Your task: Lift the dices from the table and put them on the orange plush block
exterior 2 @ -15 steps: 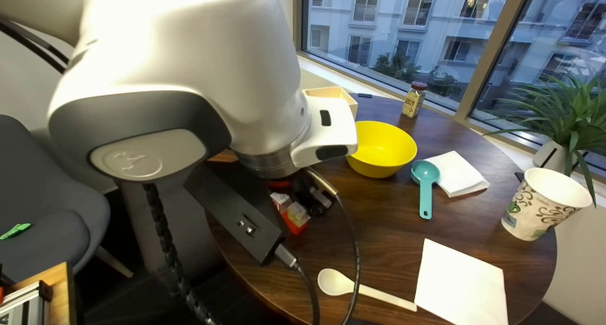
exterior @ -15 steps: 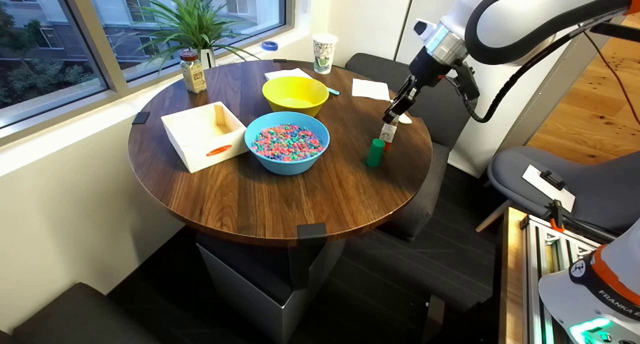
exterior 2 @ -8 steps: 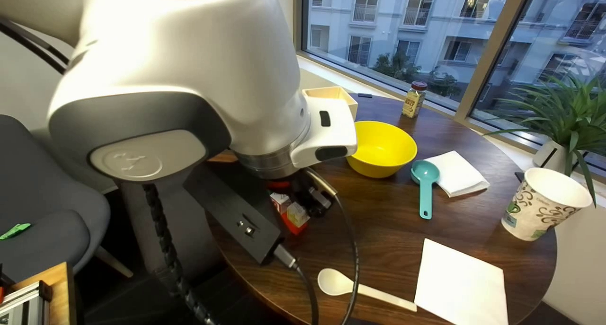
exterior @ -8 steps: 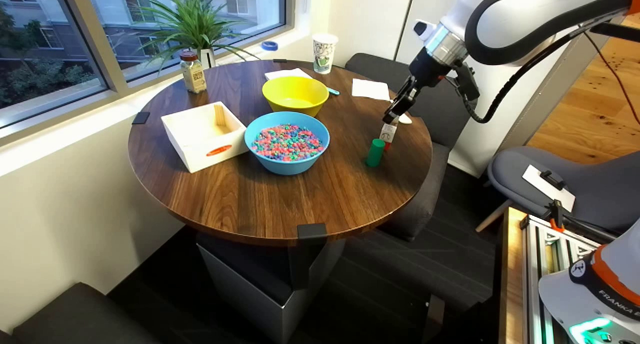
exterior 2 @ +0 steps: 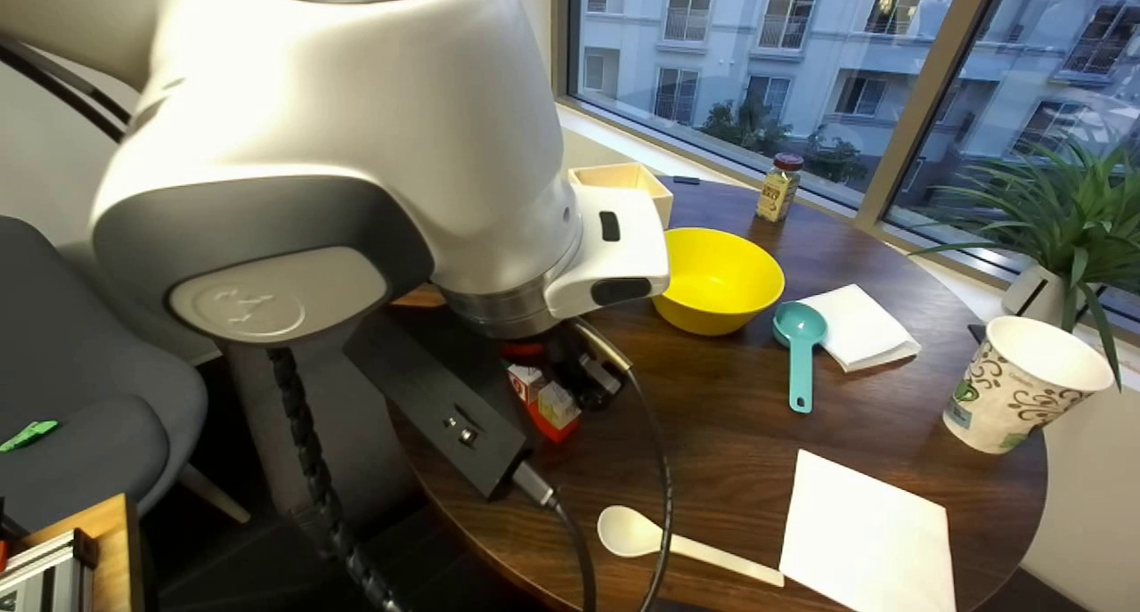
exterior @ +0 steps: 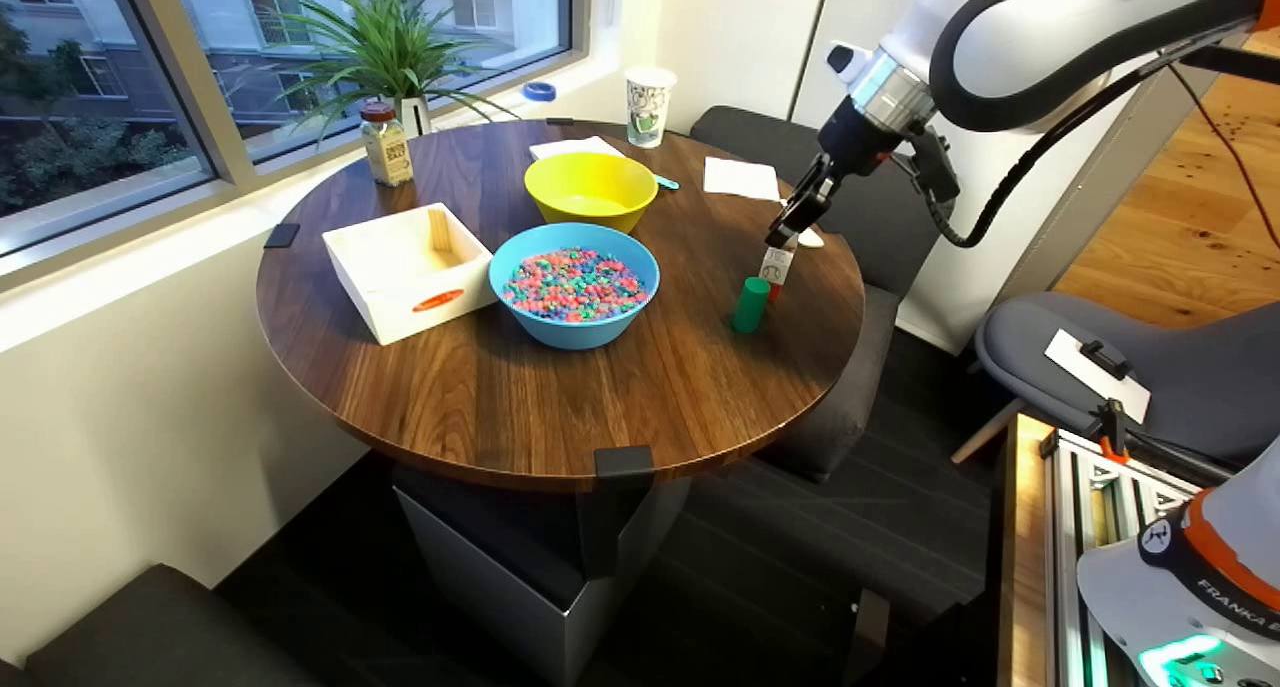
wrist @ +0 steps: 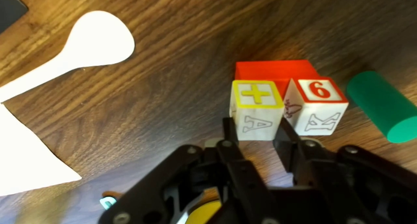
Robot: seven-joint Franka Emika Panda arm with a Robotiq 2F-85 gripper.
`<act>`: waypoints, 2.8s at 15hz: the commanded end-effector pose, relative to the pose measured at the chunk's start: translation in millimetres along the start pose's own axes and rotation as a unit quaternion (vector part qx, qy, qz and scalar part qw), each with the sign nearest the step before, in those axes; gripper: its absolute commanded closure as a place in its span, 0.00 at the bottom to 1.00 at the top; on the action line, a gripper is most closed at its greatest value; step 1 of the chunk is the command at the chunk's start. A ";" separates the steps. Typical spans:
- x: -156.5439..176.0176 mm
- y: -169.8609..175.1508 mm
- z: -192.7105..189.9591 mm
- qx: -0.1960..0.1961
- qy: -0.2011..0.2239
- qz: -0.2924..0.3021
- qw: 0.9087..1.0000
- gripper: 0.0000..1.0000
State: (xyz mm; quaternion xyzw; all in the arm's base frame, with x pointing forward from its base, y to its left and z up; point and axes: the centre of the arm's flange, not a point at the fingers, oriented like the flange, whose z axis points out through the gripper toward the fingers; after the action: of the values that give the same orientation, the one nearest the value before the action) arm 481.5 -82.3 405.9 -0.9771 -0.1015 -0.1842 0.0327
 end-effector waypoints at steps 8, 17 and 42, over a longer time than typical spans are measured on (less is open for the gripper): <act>-8.7 -5.8 -1.2 0.010 -0.011 0.007 1.000 0.90; -10.0 -7.0 1.2 0.010 -0.013 0.009 1.000 0.91; -8.6 -4.8 -0.6 0.009 -0.012 0.006 1.000 0.86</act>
State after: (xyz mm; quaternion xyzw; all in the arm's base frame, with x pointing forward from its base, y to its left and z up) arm 478.7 -79.9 401.4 -0.9782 -0.0981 -0.1793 0.0355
